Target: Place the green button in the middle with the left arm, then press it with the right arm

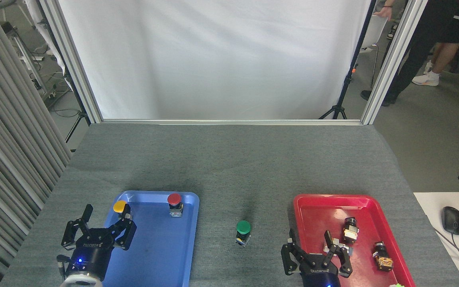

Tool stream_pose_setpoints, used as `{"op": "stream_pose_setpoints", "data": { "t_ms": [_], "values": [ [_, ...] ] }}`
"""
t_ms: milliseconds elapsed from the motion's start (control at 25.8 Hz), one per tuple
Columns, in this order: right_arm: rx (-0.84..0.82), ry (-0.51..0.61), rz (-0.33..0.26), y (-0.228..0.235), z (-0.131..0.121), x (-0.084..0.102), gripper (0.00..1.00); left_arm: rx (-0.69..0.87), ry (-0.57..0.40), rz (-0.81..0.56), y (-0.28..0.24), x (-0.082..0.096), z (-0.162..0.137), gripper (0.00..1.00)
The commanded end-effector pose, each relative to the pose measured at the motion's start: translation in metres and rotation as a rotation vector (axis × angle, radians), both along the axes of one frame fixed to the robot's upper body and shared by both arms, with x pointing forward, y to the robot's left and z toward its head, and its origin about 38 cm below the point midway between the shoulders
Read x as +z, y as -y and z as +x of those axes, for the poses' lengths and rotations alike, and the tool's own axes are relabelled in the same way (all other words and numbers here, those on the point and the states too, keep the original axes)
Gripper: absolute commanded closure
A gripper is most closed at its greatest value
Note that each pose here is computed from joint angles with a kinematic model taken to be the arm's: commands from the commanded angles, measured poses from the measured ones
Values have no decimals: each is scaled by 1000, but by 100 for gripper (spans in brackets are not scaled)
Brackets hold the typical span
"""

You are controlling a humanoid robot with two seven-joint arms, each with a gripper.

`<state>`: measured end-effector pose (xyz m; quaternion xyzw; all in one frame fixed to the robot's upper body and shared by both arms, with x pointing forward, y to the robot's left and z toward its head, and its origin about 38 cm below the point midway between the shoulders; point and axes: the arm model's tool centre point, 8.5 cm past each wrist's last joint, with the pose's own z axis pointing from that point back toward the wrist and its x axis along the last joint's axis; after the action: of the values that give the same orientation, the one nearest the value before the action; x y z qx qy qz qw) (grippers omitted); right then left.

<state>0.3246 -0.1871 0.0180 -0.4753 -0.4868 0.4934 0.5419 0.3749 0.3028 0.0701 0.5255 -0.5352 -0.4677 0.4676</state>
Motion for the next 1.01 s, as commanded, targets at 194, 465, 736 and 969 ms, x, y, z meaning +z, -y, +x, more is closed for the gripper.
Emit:
{"op": "stream_pose_setpoints", "data": {
  "t_ms": [194,465,736,969],
  "values": [
    [-85,20,-24,43,-22,9,0,1,-24,7,-2,-8,-4,0],
    [-90,59,-44,51,-21,22,0,7,-35,11,-5,-11,-3,0],
    [-47,82,-62,44,-16,29,0,-25,-34,11,-2,-11,-2,0],
    [-42,88,-65,45,-16,30,0,-28,-32,10,-1,-12,-3,0]
  ]
}}
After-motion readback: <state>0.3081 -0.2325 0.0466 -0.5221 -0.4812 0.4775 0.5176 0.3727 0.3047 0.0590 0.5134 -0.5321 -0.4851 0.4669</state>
